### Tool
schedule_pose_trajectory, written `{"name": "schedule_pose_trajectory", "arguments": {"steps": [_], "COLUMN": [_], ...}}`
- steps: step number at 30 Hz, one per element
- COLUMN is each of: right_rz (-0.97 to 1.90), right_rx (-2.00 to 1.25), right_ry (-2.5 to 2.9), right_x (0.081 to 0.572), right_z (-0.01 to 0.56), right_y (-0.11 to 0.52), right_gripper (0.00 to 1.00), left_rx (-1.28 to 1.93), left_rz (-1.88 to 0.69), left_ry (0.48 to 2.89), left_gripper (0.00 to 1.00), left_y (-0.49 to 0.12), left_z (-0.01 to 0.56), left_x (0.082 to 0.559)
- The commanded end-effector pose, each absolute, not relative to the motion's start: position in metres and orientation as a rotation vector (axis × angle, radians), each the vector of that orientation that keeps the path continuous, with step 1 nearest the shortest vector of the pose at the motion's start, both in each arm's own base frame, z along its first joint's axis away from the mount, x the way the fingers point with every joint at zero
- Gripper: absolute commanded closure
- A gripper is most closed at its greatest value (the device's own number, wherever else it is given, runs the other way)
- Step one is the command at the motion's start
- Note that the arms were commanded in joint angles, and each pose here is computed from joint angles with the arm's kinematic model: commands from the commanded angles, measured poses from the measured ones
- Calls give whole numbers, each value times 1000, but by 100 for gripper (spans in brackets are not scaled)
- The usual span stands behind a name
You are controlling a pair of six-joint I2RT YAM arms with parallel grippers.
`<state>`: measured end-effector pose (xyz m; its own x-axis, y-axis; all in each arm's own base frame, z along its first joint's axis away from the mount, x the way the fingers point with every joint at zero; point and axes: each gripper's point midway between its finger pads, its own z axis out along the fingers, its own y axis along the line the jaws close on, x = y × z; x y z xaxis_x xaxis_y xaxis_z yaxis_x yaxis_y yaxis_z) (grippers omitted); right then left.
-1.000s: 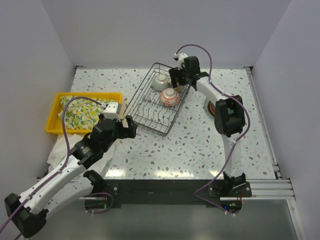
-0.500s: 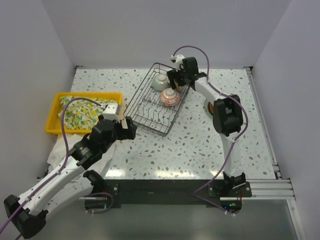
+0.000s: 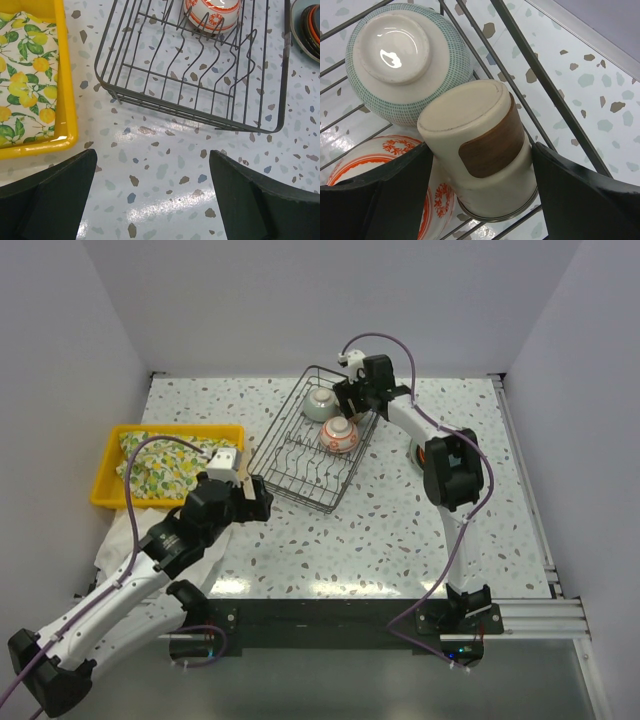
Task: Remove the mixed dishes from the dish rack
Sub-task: Pick up the cup from the dish rack.
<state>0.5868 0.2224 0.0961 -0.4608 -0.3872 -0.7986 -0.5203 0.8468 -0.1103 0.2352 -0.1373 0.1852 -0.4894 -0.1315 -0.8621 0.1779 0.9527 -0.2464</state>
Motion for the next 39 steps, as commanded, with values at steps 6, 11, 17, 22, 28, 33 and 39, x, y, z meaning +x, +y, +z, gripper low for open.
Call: {"name": "schedule_pose_trajectory", "arguments": {"steps": [6, 11, 17, 22, 28, 33, 39], "right_rz": [259, 292, 340, 467, 624, 786, 926], "right_rx": [-591, -557, -497, -344, -100, 2, 112], "right_ry": [1903, 1905, 1911, 1935, 1984, 1962, 1966], "right_x": [584, 578, 565, 545, 512, 483, 450], "right_z": [192, 202, 211, 224, 238, 256, 256], "right_y": [236, 237, 235, 237, 236, 241, 242], "right_gripper": [81, 92, 97, 98, 98, 98, 98], "left_rx": [3, 14, 17, 88, 207, 342, 495], "left_rz": [-423, -442, -447, -436, -412, -402, -351], "left_ry": [1972, 1957, 1939, 1890, 1788, 1725, 1647], "left_gripper": [0, 0, 0, 0, 0, 0, 0], "left_y": [-148, -154, -154, -157, -168, -193, -232], "left_z": [210, 212, 215, 220, 234, 240, 246], "left_x": [248, 252, 253, 257, 271, 285, 292]}}
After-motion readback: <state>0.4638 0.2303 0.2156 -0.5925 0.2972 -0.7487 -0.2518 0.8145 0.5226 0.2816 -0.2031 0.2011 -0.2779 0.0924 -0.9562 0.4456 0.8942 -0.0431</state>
